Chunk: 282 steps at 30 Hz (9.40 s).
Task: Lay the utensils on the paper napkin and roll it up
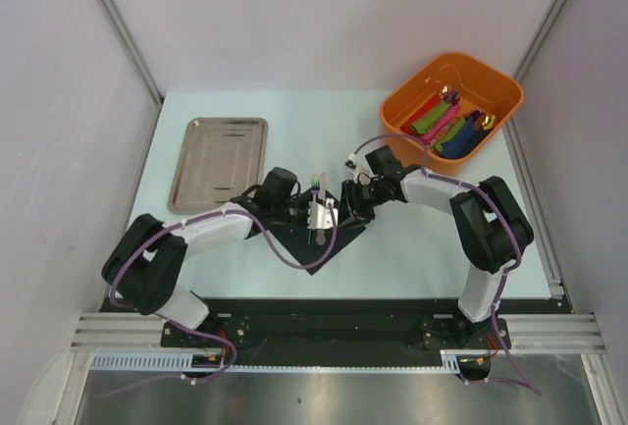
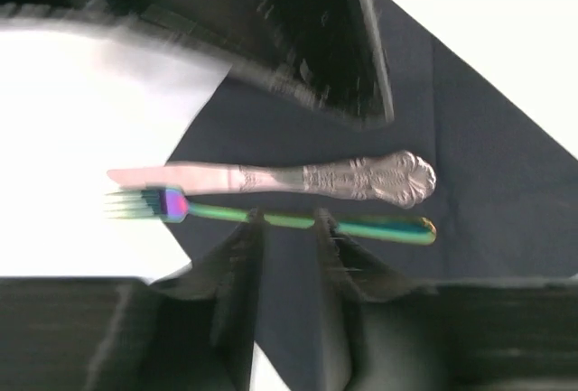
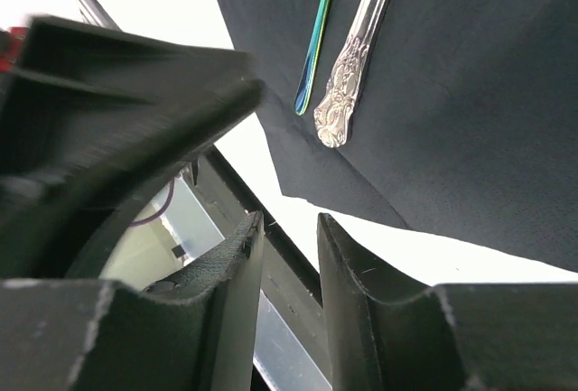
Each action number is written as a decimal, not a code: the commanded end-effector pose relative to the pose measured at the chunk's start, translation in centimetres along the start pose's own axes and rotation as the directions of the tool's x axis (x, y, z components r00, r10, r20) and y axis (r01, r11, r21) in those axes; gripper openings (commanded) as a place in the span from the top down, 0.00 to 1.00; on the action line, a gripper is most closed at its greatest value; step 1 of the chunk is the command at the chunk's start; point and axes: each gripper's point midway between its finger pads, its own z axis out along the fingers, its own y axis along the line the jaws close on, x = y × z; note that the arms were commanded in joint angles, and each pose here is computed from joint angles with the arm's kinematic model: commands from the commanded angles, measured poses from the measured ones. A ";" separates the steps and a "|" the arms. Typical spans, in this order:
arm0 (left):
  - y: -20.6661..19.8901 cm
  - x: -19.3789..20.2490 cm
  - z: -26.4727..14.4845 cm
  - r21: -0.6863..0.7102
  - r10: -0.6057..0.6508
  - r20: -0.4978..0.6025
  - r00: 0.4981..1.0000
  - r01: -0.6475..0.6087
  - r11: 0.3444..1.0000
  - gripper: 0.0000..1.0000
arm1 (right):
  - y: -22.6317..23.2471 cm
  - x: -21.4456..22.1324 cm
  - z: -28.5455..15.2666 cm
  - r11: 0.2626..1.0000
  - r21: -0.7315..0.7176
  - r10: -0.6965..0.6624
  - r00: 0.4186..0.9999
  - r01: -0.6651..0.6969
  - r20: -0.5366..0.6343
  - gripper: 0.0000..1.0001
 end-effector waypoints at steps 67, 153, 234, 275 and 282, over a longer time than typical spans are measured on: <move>-9.0 -4.4 -3.4 0.351 0.139 0.102 0.985 -0.167 0.921 0.65 | 0.6 -0.4 -1.5 0.999 -0.015 -0.043 0.998 0.044 0.043 0.63; 0.4 0.2 1.7 0.186 -0.181 -0.125 0.975 0.203 0.961 1.00 | -0.3 1.6 1.1 1.000 0.007 -0.021 1.000 0.021 -0.014 0.73; -0.1 2.2 3.0 0.257 -0.984 -0.114 0.139 0.961 0.106 0.81 | -7.3 -2.1 -2.7 0.901 0.429 -0.104 0.991 0.060 0.080 0.27; 0.0 2.8 3.3 0.257 -0.986 -0.110 0.128 0.962 0.096 0.85 | -1.0 -2.6 0.3 0.998 0.041 0.037 0.999 -0.038 0.029 0.83; 0.0 2.8 3.3 0.260 -0.986 -0.111 0.124 0.961 0.092 0.86 | -0.4 -3.2 1.2 0.998 0.032 0.048 0.999 -0.048 0.015 1.00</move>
